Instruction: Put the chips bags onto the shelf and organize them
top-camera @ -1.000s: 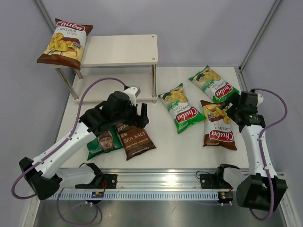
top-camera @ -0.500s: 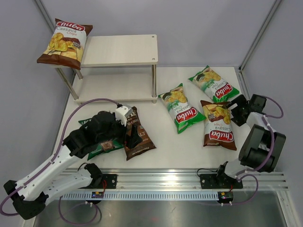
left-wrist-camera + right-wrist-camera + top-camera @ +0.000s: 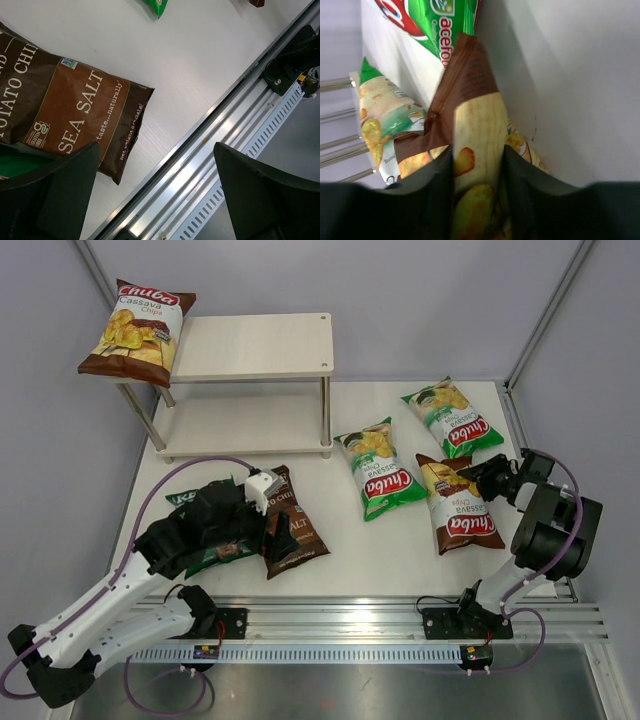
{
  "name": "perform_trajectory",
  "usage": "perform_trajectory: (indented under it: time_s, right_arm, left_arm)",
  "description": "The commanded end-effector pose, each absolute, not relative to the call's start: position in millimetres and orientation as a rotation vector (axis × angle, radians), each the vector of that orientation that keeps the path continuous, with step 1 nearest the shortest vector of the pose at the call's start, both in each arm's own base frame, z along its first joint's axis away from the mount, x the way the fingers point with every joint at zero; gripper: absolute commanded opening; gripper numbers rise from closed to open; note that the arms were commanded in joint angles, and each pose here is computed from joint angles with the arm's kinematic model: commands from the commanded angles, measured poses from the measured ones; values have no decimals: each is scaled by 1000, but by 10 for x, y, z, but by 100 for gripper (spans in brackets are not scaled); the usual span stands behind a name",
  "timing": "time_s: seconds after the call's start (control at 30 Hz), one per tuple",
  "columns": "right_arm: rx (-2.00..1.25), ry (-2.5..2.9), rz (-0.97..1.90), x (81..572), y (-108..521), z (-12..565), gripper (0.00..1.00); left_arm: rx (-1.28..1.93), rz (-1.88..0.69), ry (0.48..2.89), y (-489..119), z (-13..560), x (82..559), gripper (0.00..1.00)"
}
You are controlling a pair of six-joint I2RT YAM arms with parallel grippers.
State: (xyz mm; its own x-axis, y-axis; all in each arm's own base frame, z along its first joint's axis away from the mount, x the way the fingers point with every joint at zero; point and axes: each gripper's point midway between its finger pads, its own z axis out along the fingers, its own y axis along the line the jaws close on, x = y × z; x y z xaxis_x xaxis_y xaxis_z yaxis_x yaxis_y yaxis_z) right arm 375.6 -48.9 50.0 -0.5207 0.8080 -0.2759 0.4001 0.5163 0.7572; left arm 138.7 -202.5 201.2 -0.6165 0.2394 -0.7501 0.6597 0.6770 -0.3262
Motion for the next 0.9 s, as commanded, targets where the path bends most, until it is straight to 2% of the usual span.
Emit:
perform_trajectory:
  time_s: [0.0,0.17,0.3,0.5,0.87]
  right_arm:
    - [958,2068,910,3728,-400,624,44]
    - [956,1996,901,3667,-363,892,27]
    - [975,1958,894,3586,-198,1122,21]
    - [969,1832,879,3494,8,1668,14]
    - [816,1643,1012,3274,308,2764,8]
  left_arm:
    - [695,-814,2108,-2068,2160,1407,99]
    - [655,-780,2126,-2043,2143,1465,99]
    - [517,-741,2154,-2012,2187,1595,99]
    - [368,-876,2033,-2251,2387,1787,99]
    - [472,-1175,1612,-2935,2639,1971,99]
